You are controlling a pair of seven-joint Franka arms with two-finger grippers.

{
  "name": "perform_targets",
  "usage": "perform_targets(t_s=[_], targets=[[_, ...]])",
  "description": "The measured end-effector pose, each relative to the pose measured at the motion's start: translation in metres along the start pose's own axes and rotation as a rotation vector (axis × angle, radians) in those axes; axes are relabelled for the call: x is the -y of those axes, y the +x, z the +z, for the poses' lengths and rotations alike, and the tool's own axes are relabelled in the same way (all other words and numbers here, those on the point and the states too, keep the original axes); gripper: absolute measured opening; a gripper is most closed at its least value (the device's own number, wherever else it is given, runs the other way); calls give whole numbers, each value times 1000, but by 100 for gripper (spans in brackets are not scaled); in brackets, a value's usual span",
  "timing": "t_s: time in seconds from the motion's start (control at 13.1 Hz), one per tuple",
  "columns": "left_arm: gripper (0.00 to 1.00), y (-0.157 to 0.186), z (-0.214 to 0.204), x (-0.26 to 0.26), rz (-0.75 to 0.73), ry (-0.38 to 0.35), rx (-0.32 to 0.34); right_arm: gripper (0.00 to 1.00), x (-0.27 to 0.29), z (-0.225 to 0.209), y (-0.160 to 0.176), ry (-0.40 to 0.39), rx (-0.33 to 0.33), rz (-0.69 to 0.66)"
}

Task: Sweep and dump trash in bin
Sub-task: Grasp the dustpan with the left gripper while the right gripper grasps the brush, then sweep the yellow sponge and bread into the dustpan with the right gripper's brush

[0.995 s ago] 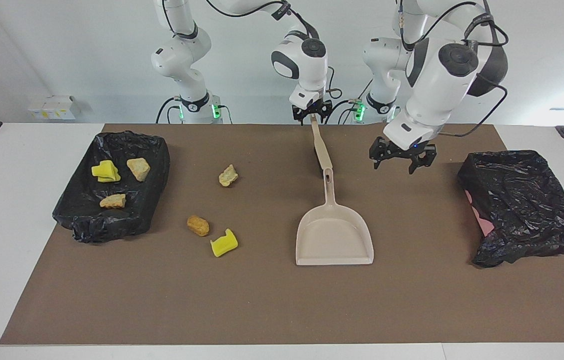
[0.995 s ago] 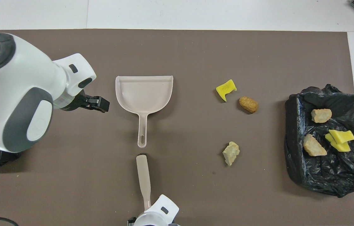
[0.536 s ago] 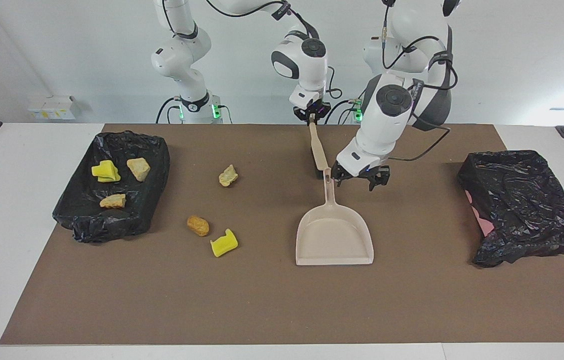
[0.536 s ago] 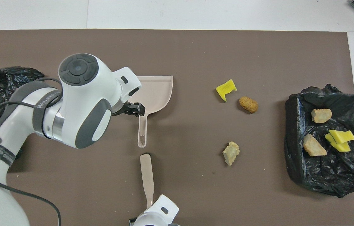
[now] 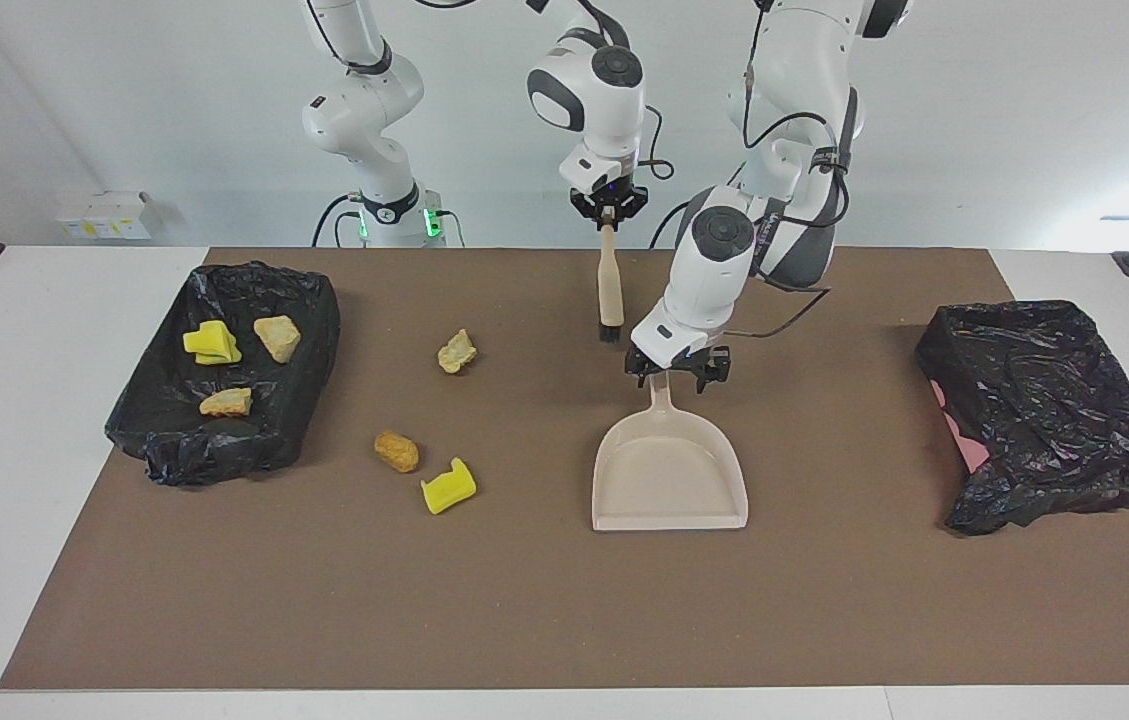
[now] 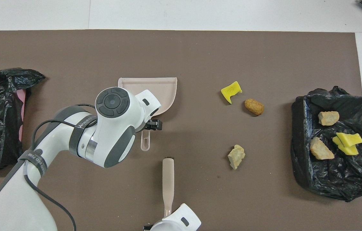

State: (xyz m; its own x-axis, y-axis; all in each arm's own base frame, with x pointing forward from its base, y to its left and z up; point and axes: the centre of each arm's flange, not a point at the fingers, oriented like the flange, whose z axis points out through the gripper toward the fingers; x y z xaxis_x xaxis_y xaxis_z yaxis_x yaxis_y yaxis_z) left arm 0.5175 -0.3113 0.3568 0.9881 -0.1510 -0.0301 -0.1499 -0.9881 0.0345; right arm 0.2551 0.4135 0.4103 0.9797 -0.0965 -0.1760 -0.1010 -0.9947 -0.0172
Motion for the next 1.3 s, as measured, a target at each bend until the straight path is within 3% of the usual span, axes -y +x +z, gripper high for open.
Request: perform_targets(t_s=[0.23, 0.31, 0.46, 0.61, 0.77, 0.92, 1.07, 1.3], targets=[[99, -4, 3, 0, -6, 3, 7, 27, -71, -13, 10, -96, -72, 47], [90, -6, 5, 0, -4, 5, 10, 27, -96, -11, 13, -127, -81, 75], [63, -9, 6, -2, 1, 7, 14, 27, -138, -11, 28, -152, -81, 138], [35, -11, 6, -4, 4, 8, 16, 27, -195, -21, 68, -155, -46, 160], [31, -10, 5, -2, 5, 13, 19, 27, -261, -28, 105, -132, 22, 174], [31, -6, -5, 1, 22, 18, 16, 27, -296, -20, 116, -82, 84, 202], [31, -2, -23, 10, 71, 26, 31, 27, -290, -3, 109, -29, 137, 220], [31, 12, -60, 45, 193, 29, 61, 27, -263, 20, 103, 24, 146, 267]])
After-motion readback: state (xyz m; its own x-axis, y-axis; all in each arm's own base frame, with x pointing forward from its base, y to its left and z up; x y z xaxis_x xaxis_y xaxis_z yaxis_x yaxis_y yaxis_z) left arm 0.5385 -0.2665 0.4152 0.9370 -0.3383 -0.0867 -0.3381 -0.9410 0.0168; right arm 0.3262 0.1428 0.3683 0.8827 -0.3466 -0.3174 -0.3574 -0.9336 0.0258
